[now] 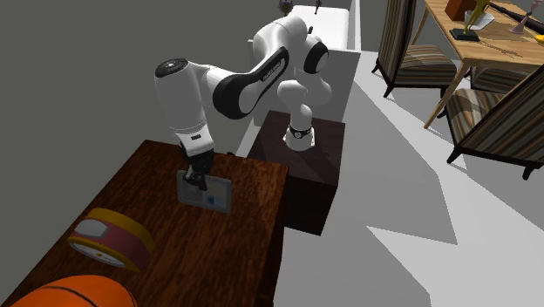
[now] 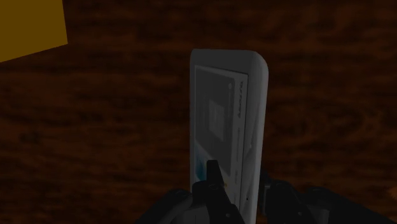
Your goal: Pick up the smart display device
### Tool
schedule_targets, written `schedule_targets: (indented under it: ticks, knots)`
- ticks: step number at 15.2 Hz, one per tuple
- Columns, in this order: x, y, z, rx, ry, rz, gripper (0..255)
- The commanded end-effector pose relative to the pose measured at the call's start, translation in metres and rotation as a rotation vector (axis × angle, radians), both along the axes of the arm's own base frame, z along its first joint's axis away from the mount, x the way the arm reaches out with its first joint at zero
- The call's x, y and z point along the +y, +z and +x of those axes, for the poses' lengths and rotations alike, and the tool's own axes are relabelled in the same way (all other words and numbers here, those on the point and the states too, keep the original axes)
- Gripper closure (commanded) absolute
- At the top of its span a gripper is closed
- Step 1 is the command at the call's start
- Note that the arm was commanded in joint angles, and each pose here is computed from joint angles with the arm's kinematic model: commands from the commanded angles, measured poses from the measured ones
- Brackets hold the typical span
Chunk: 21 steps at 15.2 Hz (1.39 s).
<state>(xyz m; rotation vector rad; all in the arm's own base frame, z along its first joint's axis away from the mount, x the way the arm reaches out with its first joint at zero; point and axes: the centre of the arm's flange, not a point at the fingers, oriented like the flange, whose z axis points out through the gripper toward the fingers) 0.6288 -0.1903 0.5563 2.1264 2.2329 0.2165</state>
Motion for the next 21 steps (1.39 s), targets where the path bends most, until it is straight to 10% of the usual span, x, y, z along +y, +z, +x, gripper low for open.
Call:
schedule_targets:
  ticks: [1, 21]
  knots:
    - [0.000, -0.001, 0.000, 0.001, 0.000, 0.000, 255]
    - [0.000, 0.079, 0.000, 0.001, 0.000, 0.000, 255]
